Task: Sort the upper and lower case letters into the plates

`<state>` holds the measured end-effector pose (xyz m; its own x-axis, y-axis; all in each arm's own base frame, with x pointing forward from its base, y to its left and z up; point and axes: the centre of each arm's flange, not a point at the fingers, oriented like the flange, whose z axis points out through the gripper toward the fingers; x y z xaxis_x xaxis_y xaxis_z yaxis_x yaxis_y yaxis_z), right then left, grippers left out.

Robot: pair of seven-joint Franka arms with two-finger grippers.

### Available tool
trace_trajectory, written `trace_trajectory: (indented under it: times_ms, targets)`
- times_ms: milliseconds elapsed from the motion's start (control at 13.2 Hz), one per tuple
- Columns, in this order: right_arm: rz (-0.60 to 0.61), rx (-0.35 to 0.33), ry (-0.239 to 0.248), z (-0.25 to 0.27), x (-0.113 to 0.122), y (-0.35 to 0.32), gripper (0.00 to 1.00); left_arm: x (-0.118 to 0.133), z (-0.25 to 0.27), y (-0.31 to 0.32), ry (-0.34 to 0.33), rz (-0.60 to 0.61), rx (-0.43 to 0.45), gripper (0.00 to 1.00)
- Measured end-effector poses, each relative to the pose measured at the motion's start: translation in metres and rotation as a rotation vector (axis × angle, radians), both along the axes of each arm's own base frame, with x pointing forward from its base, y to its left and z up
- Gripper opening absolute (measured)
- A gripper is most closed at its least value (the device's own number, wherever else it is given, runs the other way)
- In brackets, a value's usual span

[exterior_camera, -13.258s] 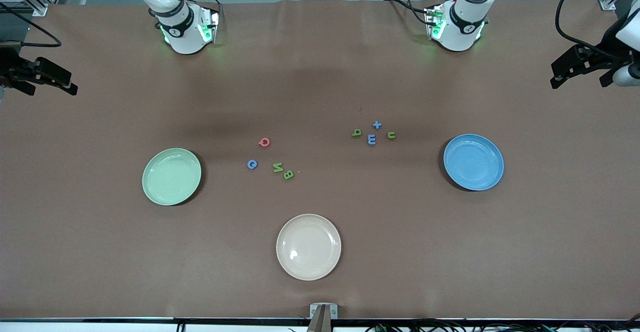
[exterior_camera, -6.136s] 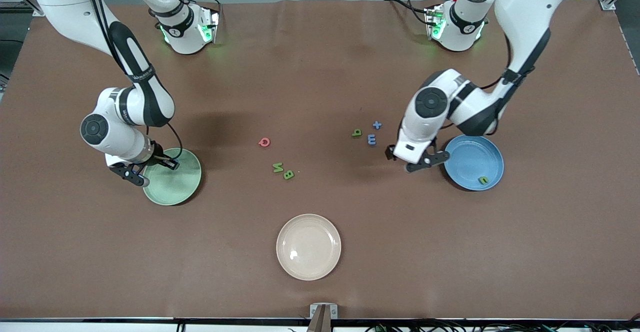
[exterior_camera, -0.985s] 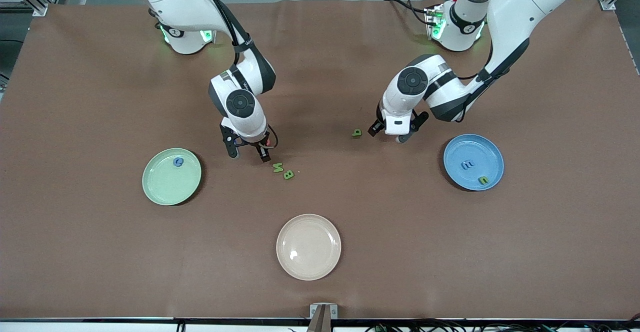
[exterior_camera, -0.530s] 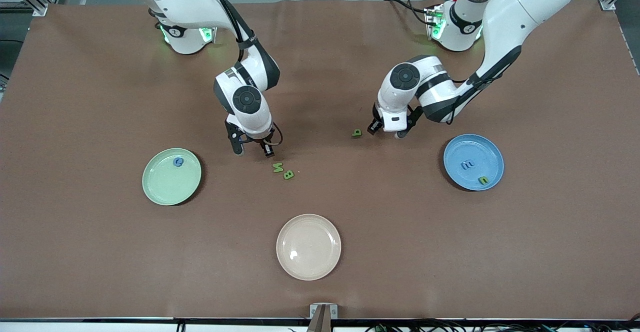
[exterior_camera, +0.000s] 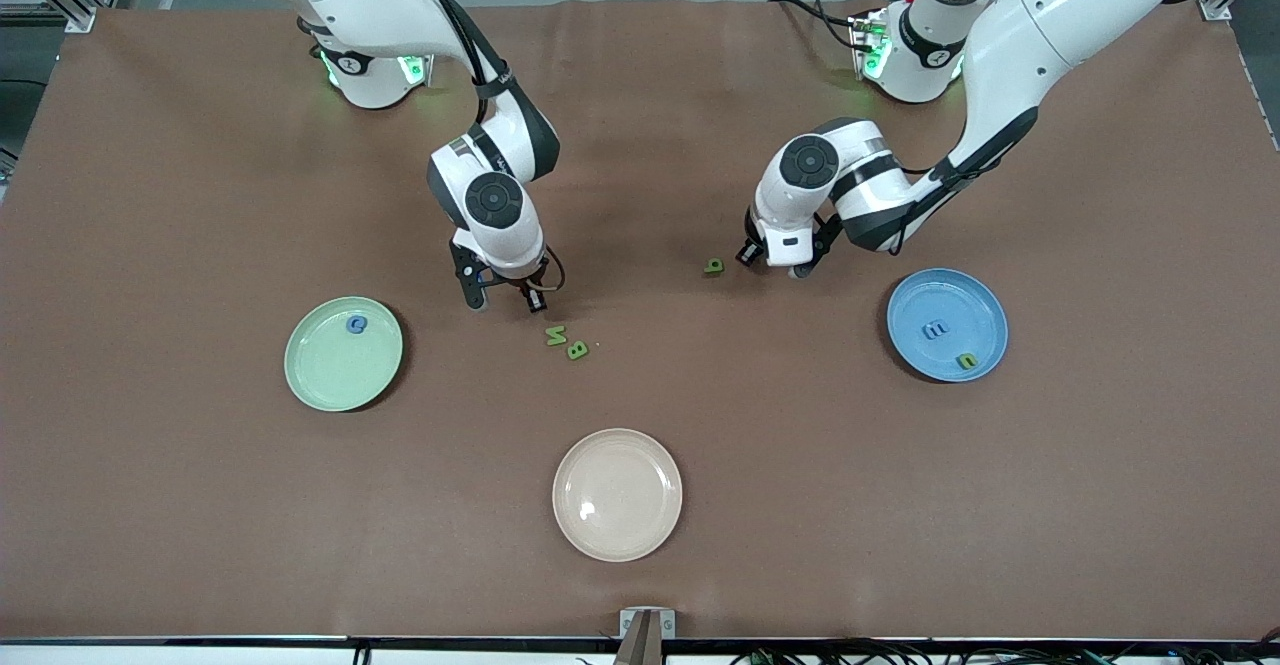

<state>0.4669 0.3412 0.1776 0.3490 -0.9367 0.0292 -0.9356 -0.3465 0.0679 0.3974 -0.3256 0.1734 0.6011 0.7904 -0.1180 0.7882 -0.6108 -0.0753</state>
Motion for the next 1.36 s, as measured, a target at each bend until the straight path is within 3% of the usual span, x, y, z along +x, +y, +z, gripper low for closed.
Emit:
trace_trajectory:
  times_ms: [76, 303, 379, 530, 606, 833, 1061, 1364]
  targets:
    - [0.000, 0.000, 0.000, 0.000, 0.000, 0.000, 0.59, 0.000, 0.000, 0.000, -0.001, -0.001, 0.000, 0.50]
    - [0.000, -0.001, 0.000, 0.000, 0.000, 0.000, 0.57, 0.002, 0.001, -0.001, -0.009, -0.004, -0.005, 0.26]
    - [-0.001, 0.001, -0.002, 0.001, 0.001, 0.000, 0.48, 0.001, 0.001, -0.001, -0.019, -0.019, -0.003, 0.26]
    - [-0.001, 0.001, -0.004, 0.001, 0.001, 0.000, 0.44, 0.001, 0.002, -0.002, -0.048, -0.053, 0.003, 0.26]
    - [-0.002, 0.002, -0.005, 0.002, 0.002, 0.000, 0.35, 0.004, 0.003, -0.001, -0.058, -0.057, 0.005, 0.26]
    - [-0.016, 0.003, -0.020, 0.008, 0.010, -0.006, 0.36, 0.039, 0.018, 0.009, -0.123, -0.019, 0.002, 0.26]
    - [-0.005, 0.005, -0.063, 0.039, 0.037, -0.032, 0.36, 0.090, 0.048, 0.032, -0.192, -0.003, 0.063, 0.26]
    - [0.081, -0.014, -0.084, 0.069, 0.076, -0.103, 0.36, 0.139, 0.063, 0.106, -0.197, -0.015, 0.136, 0.26]
